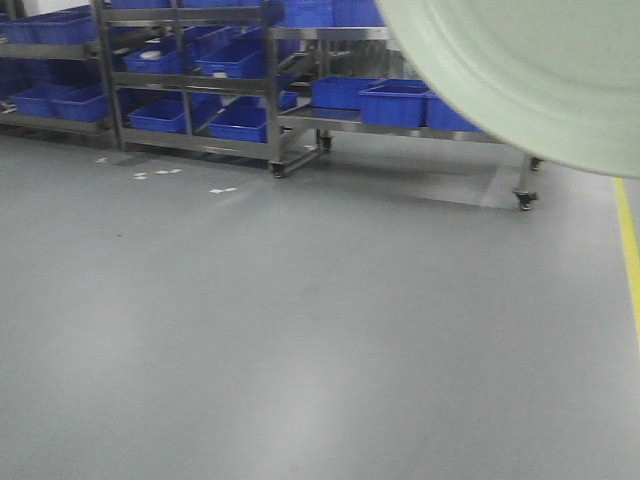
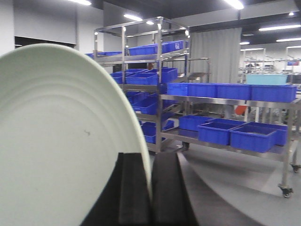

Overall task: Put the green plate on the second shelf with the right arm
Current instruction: 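Drive across the floor carrying the plate in the right gripper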

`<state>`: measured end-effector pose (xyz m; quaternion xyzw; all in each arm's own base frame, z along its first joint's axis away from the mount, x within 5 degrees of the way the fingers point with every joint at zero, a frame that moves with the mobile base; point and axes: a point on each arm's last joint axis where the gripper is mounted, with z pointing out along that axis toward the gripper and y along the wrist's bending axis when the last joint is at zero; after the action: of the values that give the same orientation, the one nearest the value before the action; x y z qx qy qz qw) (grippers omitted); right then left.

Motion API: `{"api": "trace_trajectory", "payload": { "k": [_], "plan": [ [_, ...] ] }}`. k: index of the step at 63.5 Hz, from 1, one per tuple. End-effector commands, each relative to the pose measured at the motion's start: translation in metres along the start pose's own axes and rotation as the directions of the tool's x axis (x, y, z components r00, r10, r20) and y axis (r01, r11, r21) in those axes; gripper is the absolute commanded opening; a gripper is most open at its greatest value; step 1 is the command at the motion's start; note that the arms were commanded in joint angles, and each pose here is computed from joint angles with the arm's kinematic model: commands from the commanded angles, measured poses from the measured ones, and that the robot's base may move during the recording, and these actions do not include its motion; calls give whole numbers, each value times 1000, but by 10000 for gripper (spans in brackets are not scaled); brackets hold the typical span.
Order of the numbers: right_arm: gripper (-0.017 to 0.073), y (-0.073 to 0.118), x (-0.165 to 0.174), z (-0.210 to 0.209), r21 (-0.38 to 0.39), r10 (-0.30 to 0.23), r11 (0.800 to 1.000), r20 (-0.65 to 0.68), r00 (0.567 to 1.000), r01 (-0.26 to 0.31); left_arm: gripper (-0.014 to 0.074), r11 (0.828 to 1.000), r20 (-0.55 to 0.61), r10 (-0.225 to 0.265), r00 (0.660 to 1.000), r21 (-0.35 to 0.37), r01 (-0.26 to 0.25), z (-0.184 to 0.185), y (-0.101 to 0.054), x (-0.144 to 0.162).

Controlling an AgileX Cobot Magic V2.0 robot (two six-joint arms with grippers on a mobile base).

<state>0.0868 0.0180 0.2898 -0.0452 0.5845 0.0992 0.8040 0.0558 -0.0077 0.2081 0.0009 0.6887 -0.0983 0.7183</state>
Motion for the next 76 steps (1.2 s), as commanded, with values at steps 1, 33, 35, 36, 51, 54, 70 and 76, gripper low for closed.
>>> {"api": "trace_trajectory", "payload": {
  "k": [1, 33, 35, 36, 51, 54, 70, 76],
  "plan": [
    [52, -3, -19, 2, 37, -6, 999, 125, 992, 1, 130, 1000, 64, -11, 998, 10, 11, 0, 1, 5],
    [52, -3, -19, 2, 37, -6, 999, 125, 992, 1, 130, 1000, 64, -11, 998, 10, 11, 0, 1, 5],
    [52, -3, -19, 2, 37, -6, 999, 125, 992, 1, 130, 1000, 64, -11, 998, 10, 11, 0, 1, 5],
    [52, -3, -19, 2, 37, -6, 999, 125, 992, 1, 130, 1000, 64, -11, 998, 10, 11, 0, 1, 5],
    [52, -3, -19, 2, 37, -6, 999, 125, 992, 1, 130, 1000, 64, -11, 998, 10, 11, 0, 1, 5],
    [52, -3, -19, 2, 37, -6, 999, 125, 992, 1, 130, 1000, 64, -11, 998, 10, 11, 0, 1, 5],
    [52, -3, -19, 2, 37, -6, 999, 125, 992, 1, 130, 1000, 64, -11, 998, 10, 11, 0, 1, 5],
    [52, -3, -19, 2, 37, -6, 999, 125, 992, 1, 130, 1000, 64, -11, 998, 10, 11, 0, 1, 5]
  ]
}}
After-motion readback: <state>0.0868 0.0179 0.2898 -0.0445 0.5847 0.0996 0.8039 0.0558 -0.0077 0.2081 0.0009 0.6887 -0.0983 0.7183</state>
